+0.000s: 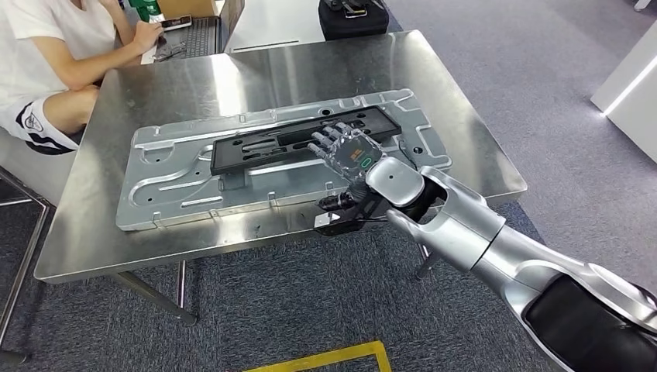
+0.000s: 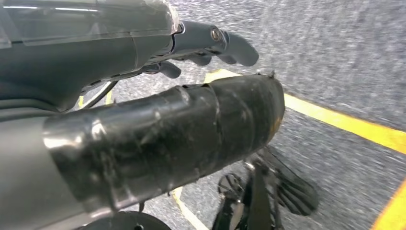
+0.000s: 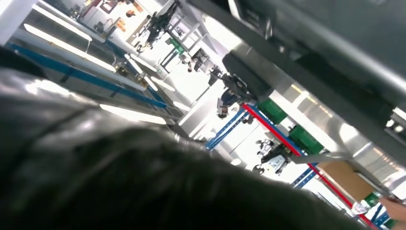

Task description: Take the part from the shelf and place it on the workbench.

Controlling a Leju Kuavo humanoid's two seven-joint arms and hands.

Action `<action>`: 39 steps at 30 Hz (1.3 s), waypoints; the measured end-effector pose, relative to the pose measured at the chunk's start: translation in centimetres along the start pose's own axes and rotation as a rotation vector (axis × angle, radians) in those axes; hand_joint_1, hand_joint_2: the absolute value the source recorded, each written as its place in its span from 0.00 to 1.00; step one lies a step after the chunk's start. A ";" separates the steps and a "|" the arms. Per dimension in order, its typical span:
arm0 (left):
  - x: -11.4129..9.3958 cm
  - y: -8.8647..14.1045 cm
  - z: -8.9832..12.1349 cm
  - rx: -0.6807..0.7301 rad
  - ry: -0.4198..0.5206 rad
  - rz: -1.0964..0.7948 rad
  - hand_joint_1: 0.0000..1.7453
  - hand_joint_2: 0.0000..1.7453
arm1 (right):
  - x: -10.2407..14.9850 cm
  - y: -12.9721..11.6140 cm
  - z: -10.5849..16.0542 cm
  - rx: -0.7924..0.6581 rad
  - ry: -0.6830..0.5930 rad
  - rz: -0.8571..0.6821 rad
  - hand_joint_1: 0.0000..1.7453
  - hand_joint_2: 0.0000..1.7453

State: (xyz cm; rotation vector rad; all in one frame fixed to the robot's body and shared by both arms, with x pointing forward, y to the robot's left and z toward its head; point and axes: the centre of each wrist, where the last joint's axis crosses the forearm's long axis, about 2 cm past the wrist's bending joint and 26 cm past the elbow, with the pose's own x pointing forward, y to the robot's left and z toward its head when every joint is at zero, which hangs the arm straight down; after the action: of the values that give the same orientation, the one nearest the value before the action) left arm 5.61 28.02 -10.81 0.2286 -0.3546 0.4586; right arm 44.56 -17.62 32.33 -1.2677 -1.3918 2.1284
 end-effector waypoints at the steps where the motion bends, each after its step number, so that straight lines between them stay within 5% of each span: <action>1: 0.0 0.0 0.0 0.000 0.000 0.001 0.00 0.00 | 0.0 0.0 0.0 0.002 -0.002 0.000 0.00 0.00; 39: 0.4 0.2 -0.1 0.010 -0.031 0.000 0.00 0.00 | -2.0 -0.5 0.8 -0.016 0.026 0.009 0.00 0.00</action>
State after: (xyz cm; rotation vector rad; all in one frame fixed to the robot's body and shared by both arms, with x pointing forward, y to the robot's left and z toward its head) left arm 5.85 28.39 -10.78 0.2452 -0.3824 0.4568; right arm 44.93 -19.14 33.88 -1.3057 -1.3980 2.1033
